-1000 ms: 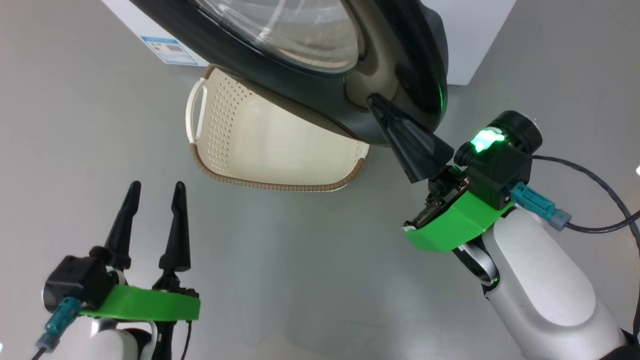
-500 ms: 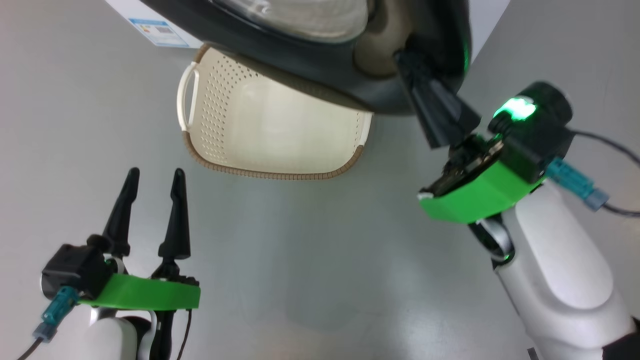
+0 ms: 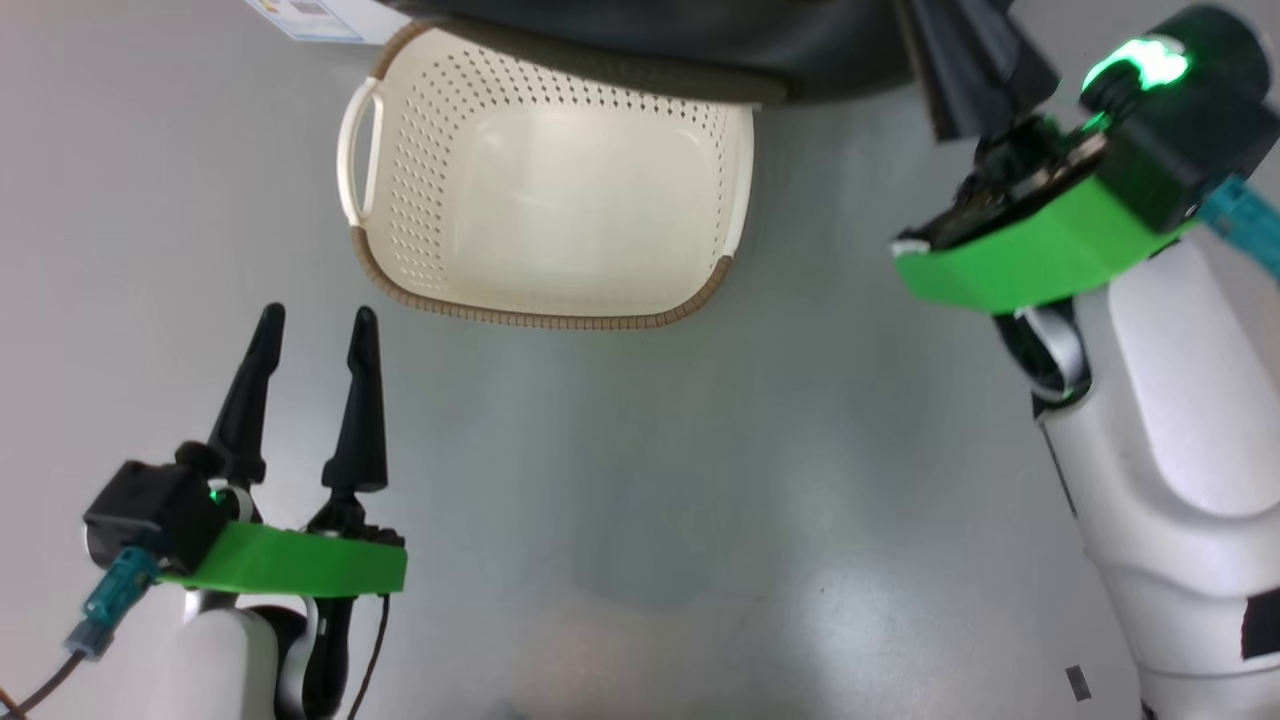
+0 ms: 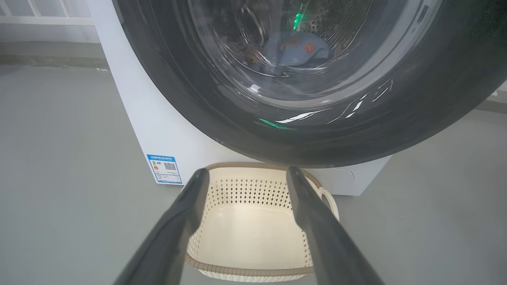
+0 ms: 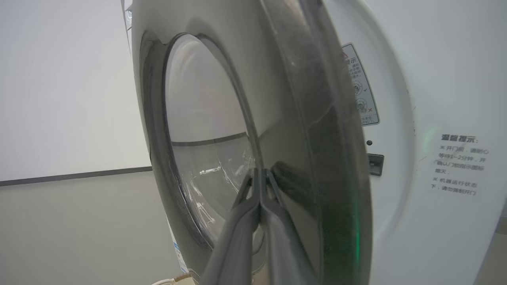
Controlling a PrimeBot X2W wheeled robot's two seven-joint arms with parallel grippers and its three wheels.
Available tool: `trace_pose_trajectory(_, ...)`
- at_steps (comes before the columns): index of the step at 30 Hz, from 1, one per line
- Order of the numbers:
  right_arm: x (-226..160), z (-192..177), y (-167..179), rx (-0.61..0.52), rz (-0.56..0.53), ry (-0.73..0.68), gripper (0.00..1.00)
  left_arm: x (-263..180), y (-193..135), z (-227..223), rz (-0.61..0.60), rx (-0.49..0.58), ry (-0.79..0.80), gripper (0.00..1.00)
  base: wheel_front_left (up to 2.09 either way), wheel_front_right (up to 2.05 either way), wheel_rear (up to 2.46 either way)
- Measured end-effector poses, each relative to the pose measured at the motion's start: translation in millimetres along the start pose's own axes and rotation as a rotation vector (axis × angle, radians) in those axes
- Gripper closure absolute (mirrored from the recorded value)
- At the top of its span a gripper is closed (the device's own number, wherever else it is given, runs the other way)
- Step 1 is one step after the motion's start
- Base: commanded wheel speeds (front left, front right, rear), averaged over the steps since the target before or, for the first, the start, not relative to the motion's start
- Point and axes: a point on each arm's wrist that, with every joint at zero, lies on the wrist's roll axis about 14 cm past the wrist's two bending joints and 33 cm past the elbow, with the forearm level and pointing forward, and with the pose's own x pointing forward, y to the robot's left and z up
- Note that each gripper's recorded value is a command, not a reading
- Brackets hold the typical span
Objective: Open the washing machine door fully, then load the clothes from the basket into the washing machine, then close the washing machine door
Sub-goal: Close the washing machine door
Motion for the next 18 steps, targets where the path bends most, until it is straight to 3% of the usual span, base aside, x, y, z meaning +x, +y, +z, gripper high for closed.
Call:
trace_pose_trajectory(9, 24, 4, -17, -0.001, -0.03, -0.054, 1.0, 16, -6, -10, -0.024, 0.0, 0.012, 0.0, 0.0, 0.0, 0.0)
trace_pose_trajectory(18, 44, 9, -56, -0.03, -0.108, -0.115, 1.0, 32, -14, -28, -0.054, -0.007, 0.037, 0.0, 0.0, 0.0, 0.0)
